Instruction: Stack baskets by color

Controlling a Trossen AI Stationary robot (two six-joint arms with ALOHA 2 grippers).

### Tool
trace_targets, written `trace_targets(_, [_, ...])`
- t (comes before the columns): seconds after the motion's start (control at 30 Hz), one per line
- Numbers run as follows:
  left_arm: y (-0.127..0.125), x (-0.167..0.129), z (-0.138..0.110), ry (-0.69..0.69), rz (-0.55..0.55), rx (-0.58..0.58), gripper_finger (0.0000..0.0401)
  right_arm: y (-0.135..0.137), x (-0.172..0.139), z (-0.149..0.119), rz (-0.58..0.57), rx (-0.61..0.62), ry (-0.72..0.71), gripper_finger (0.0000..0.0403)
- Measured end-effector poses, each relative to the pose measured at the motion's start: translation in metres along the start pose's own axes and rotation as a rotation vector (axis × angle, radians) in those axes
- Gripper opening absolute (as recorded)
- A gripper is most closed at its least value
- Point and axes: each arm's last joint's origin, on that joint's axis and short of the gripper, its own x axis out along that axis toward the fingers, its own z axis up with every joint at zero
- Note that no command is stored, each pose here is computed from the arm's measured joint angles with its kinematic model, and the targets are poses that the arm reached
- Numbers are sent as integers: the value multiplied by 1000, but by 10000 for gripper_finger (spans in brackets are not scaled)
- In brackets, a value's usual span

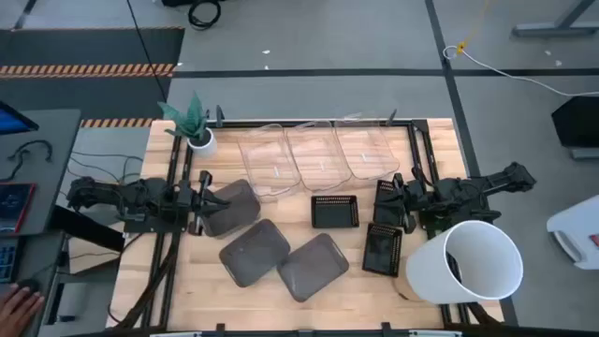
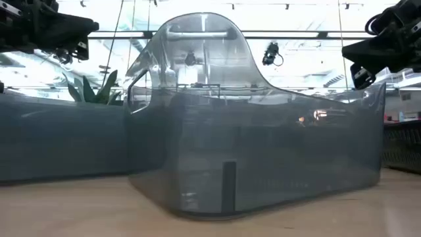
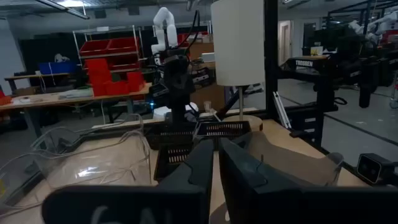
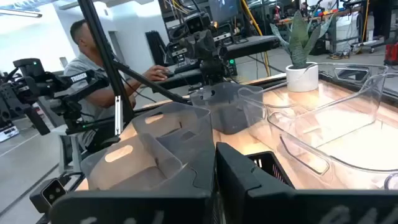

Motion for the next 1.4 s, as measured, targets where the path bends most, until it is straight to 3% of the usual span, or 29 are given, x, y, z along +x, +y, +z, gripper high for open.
trace_targets(1.4, [0,0,0,0,0,0,30,0,0,0,0,0,0,19])
